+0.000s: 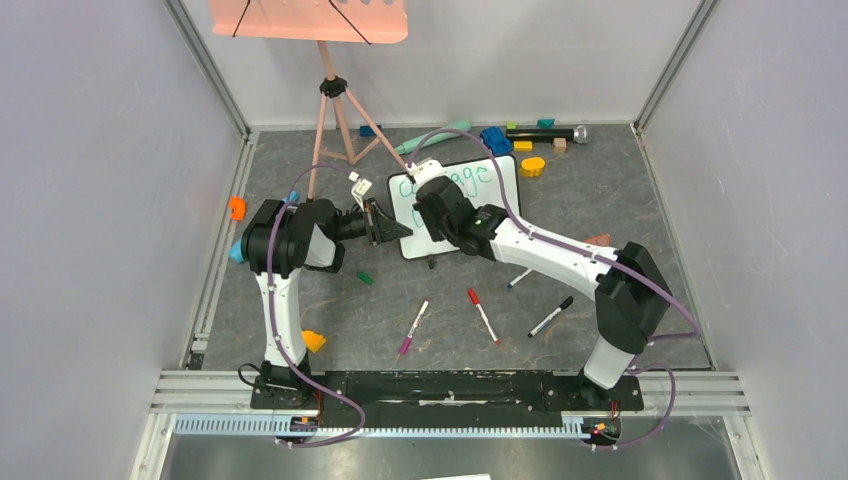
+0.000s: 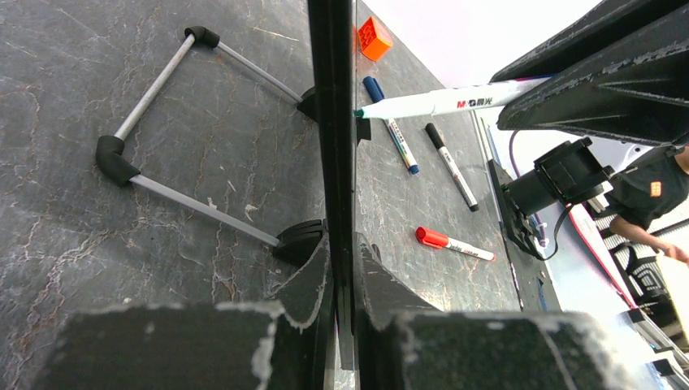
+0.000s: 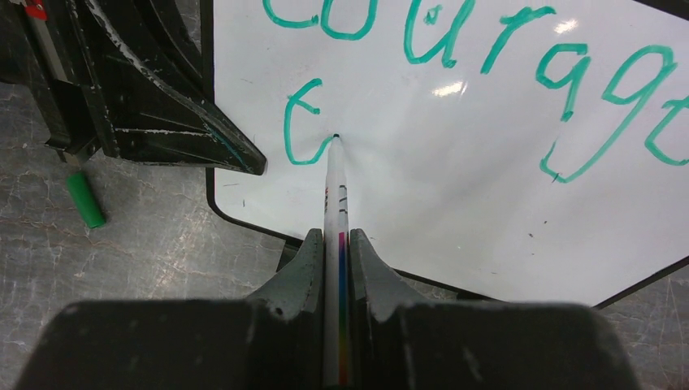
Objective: Write a sentence on the whiteboard
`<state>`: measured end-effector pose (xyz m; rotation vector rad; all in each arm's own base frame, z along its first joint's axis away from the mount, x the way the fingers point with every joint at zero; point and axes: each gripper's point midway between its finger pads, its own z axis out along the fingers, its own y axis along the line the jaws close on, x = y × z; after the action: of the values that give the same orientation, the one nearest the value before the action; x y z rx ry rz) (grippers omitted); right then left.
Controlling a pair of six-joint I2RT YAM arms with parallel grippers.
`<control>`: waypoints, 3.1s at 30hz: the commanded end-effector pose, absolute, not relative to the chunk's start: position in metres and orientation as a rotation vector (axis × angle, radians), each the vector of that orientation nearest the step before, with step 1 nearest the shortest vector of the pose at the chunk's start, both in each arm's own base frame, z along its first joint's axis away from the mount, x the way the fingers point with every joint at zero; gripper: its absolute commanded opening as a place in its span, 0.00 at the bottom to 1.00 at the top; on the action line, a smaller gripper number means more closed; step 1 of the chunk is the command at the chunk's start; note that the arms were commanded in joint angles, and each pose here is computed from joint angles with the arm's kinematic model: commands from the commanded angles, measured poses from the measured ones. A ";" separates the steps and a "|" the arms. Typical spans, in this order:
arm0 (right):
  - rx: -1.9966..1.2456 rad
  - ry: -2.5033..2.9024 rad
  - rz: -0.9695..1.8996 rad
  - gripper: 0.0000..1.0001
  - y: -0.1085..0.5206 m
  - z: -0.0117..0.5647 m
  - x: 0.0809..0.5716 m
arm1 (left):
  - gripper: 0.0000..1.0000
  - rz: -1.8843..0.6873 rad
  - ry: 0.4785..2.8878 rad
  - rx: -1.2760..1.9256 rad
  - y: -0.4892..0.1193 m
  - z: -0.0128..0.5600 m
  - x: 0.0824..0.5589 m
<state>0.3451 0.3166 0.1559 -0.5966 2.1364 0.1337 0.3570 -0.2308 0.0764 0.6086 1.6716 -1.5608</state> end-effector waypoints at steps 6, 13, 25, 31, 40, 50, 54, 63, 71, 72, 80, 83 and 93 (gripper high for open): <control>-0.519 2.066 0.147 0.00 0.313 0.190 0.355 | 0.02 -1.467 1.532 0.746 -0.234 0.093 0.358; -0.511 2.075 0.122 0.00 0.311 0.185 0.361 | 0.02 -1.469 1.535 0.744 -0.234 0.093 0.358; -0.557 2.089 0.150 0.00 0.321 0.175 0.364 | 0.02 -1.469 1.533 0.747 -0.234 0.093 0.358; -0.574 2.117 0.134 0.00 0.313 0.162 0.356 | 0.02 -1.470 1.534 0.747 -0.234 0.093 0.358; -0.582 2.151 0.105 0.00 0.298 0.148 0.344 | 0.02 -1.470 1.533 0.746 -0.234 0.093 0.359; -0.488 2.129 0.017 0.00 0.282 0.162 0.355 | 0.02 -1.470 1.536 0.744 -0.234 0.093 0.358; -0.474 2.124 0.014 0.00 0.285 0.167 0.362 | 0.02 -1.470 1.535 0.745 -0.234 0.093 0.358; -0.484 2.101 0.042 0.00 0.301 0.176 0.374 | 0.02 -1.471 1.536 0.745 -0.234 0.093 0.358; -0.520 2.107 0.101 0.00 0.312 0.174 0.373 | 0.02 -1.471 1.533 0.749 -0.234 0.093 0.358; -0.525 2.109 0.108 0.00 0.313 0.173 0.372 | 0.02 -1.471 1.534 0.747 -0.234 0.093 0.359; -0.547 2.084 0.197 0.00 0.321 0.187 0.364 | 0.02 -1.473 1.531 0.754 -0.234 0.094 0.358; -0.532 2.052 0.232 0.00 0.320 0.204 0.361 | 0.02 -1.471 1.531 0.753 -0.234 0.093 0.358; -0.418 2.056 0.188 0.00 0.277 0.209 0.345 | 0.02 -1.465 1.532 0.748 -0.234 0.093 0.358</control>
<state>0.3446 0.2943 0.1953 -0.5087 2.0927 0.2017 0.3566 -0.2313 0.0764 0.6106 1.6710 -1.5615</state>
